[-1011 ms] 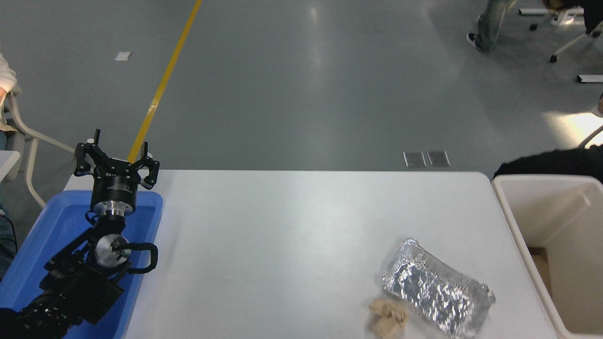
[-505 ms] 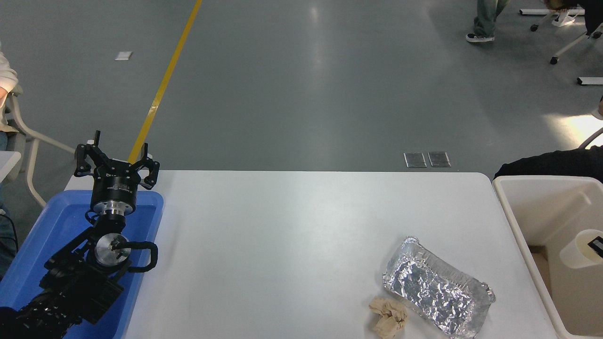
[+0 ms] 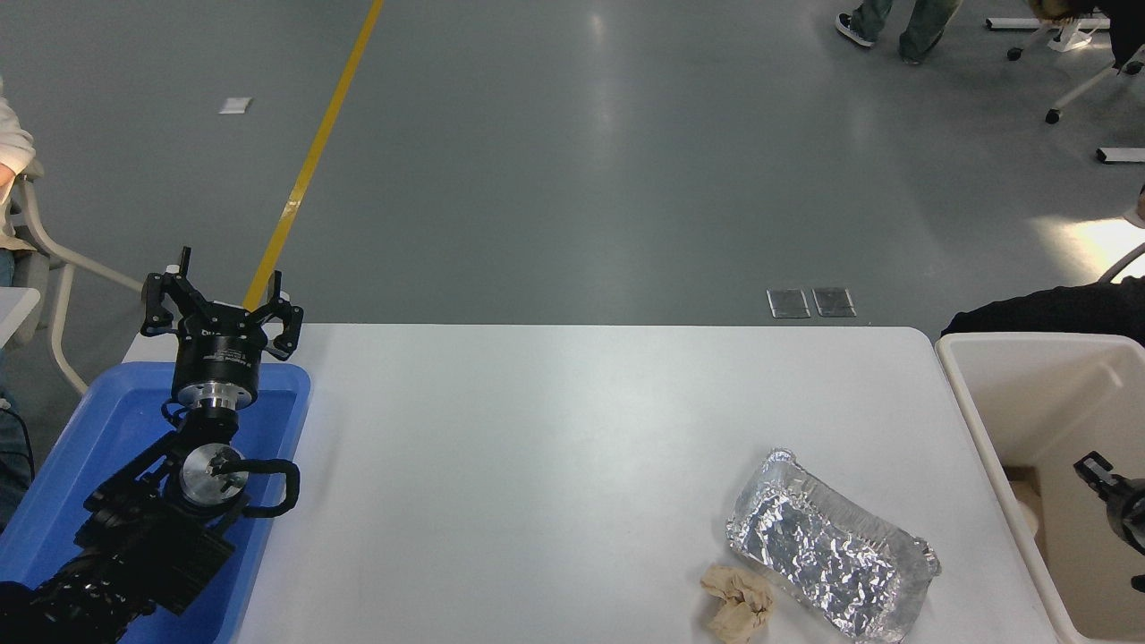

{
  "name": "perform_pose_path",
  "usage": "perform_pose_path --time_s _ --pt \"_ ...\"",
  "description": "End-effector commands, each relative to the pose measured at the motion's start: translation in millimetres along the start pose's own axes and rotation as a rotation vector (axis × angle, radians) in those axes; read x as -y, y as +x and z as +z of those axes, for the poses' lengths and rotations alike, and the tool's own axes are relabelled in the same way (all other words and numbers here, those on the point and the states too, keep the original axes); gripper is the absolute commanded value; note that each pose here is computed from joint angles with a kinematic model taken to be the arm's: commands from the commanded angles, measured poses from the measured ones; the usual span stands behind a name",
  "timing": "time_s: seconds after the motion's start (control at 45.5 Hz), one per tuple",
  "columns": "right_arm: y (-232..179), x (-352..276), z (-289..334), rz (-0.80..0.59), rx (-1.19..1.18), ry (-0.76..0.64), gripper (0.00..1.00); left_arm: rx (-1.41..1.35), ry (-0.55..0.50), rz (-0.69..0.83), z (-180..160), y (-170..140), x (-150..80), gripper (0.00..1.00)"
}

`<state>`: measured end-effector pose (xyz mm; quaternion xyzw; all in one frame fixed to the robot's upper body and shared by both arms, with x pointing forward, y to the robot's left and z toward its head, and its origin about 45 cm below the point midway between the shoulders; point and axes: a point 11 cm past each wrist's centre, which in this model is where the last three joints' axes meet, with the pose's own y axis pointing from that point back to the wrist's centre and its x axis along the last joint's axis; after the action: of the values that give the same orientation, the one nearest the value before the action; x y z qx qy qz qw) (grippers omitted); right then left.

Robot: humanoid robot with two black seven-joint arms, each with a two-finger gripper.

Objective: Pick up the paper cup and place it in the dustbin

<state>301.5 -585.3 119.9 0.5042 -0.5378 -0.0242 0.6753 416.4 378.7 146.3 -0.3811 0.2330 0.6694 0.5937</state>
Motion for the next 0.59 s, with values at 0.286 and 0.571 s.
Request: perform_pose_path --time_s 0.286,0.571 --pt "78.7 -154.6 -165.3 -0.210 -0.503 0.372 1.00 0.000 0.003 -0.001 -0.5 0.4 -0.6 0.99" --pt "2.6 -300.1 -235.4 -0.678 -0.748 0.530 1.00 -0.001 0.001 0.000 -0.2 0.4 -0.6 0.99"
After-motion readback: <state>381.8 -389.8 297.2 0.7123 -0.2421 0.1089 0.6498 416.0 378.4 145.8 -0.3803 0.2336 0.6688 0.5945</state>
